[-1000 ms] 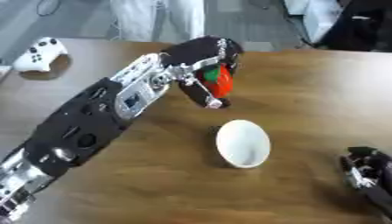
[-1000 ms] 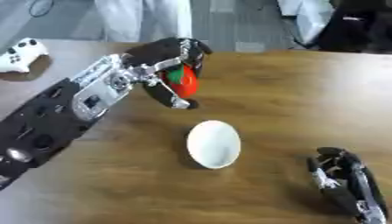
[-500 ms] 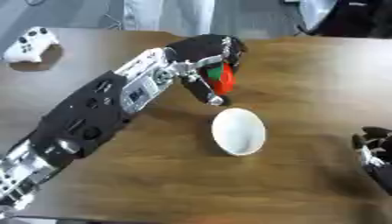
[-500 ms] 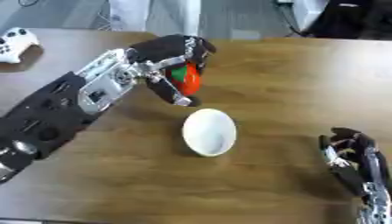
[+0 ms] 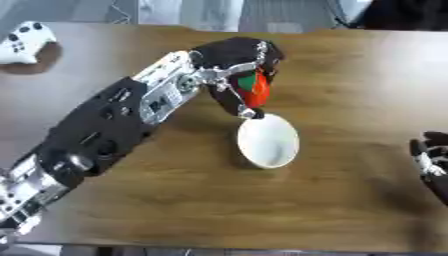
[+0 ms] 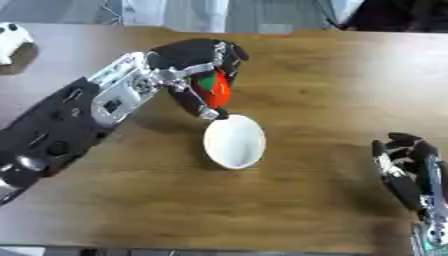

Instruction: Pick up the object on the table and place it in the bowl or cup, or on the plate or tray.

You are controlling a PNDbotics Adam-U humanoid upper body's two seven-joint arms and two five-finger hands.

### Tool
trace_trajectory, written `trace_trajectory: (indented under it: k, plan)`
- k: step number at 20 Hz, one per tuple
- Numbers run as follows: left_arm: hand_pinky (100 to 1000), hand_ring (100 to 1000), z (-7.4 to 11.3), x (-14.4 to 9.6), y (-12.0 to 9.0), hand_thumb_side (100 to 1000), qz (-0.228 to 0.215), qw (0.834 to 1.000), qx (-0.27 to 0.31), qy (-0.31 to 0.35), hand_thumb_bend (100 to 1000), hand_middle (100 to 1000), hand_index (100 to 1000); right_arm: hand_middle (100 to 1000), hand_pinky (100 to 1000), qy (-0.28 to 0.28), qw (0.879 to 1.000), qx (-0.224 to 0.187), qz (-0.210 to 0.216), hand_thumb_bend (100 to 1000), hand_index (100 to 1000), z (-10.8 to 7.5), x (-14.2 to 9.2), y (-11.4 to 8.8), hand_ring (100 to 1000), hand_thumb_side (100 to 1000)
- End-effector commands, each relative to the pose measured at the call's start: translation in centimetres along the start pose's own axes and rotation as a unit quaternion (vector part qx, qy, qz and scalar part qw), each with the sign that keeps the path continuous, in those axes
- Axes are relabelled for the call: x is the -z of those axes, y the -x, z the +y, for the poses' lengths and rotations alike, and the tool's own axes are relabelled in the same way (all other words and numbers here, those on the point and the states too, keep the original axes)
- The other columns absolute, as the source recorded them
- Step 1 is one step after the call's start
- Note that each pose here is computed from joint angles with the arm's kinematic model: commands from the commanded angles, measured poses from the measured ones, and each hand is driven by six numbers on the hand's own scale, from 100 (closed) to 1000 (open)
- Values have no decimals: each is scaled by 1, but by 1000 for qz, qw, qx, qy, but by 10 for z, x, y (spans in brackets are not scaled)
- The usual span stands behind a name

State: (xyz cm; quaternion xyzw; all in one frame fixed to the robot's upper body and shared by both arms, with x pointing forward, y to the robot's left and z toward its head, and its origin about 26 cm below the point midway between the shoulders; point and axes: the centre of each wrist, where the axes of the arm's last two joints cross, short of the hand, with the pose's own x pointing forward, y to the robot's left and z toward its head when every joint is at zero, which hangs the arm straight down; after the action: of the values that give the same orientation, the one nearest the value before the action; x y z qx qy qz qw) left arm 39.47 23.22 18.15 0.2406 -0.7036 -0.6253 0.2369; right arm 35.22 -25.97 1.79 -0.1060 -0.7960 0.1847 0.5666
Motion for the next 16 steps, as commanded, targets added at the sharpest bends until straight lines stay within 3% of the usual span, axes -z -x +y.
trace_trajectory:
  k: [1, 2, 9, 16]
  plan:
    - [614, 862, 8, 4, -1, 100, -10, 1000, 11, -6, 497, 402, 381, 542, 154, 14, 1000, -15, -18, 493, 707, -15, 7, -8, 441, 381]
    - [614, 861, 7, 5, -2, 100, -11, 1000, 11, -5, 520, 403, 381, 541, 156, 18, 1000, -15, -21, 473, 707, -16, 8, -9, 441, 416]
    - [623, 862, -2, 6, -2, 100, -21, 1000, 9, 17, 519, 413, 383, 542, 168, 40, 998, -2, -56, 471, 707, -22, 18, -29, 444, 434]
    - [684, 907, -6, 8, -3, 100, -30, 999, 8, 23, 544, 441, 401, 543, 167, 42, 997, -6, -60, 473, 707, -24, 19, -33, 444, 441]
